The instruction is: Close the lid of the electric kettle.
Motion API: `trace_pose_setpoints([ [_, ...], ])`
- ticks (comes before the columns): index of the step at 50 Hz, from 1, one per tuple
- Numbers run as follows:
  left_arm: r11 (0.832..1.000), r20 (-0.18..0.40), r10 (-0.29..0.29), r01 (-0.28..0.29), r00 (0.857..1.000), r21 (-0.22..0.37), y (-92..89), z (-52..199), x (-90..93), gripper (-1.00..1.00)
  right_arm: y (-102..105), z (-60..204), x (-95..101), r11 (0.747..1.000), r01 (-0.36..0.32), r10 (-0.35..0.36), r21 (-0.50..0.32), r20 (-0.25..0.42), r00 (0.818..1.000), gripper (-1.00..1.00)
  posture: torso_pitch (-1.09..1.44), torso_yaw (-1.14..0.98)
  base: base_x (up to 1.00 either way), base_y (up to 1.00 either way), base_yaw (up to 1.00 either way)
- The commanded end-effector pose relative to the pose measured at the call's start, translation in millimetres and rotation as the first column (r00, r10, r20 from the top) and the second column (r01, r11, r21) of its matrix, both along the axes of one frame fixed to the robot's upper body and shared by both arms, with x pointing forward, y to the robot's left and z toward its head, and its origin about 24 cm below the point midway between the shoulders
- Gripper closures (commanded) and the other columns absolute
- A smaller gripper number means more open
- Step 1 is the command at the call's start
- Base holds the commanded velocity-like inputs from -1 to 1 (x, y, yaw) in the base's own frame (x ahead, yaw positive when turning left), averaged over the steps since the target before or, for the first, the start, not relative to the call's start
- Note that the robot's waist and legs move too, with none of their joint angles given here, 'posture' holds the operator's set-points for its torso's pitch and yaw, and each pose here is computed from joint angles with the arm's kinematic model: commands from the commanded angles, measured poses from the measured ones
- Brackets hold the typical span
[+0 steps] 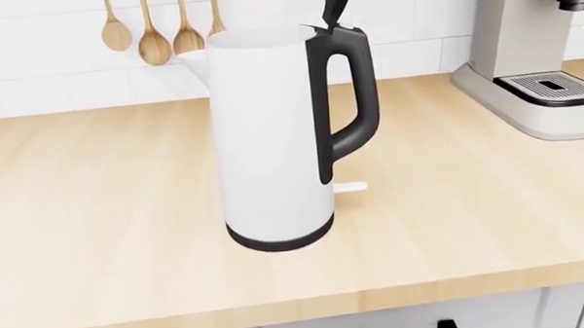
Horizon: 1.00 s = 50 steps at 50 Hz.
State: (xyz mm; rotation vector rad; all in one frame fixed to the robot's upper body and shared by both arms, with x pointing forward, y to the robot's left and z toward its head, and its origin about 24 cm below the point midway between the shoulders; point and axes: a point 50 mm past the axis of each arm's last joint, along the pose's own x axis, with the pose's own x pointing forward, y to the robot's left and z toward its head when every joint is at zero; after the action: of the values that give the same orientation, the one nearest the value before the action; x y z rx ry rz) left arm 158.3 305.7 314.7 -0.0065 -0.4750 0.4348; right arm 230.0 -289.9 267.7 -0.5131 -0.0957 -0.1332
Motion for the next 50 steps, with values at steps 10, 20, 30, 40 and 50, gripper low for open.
trace_pose_setpoints([
  [10,1.000,0.042,-0.003,0.002,0.999,0.026,-2.5,7.3,-2.6,-1.00,17.1,13.5,26.2,0.983,-0.056,0.049,-0.176,-0.045,0.998,-1.00,-0.56,0.00,0.00,0.00,0.00],
  [20,1.000,0.039,-0.005,0.004,0.999,0.024,-2.7,6.1,-1.1,-1.00,28.4,21.5,49.4,0.953,-0.108,0.076,-0.284,-0.121,0.990,-1.00,-0.56,0.00,0.00,0.00,0.00],
  [30,1.000,0.039,-0.007,0.006,0.999,0.022,-3.5,6.4,-1.0,-1.00,41.0,27.9,64.1,0.930,-0.155,0.107,-0.332,-0.161,0.981,-1.00,-0.56,0.00,0.00,0.00,0.00],
  [40,1.000,0.039,-0.011,0.010,0.999,0.025,-4.9,5.3,1.5,-1.00,52.1,38.1,71.9,0.901,-0.199,0.131,-0.386,-0.196,0.972,-1.00,-0.56,0.00,0.00,0.00,0.00],
  [50,1.000,0.041,-0.013,0.012,0.999,0.025,-5.3,6.9,0.2,-1.00,59.5,42.4,84.4,0.865,-0.226,0.128,-0.449,-0.237,0.963,-1.00,-0.56,0.00,0.00,0.00,0.00],
])
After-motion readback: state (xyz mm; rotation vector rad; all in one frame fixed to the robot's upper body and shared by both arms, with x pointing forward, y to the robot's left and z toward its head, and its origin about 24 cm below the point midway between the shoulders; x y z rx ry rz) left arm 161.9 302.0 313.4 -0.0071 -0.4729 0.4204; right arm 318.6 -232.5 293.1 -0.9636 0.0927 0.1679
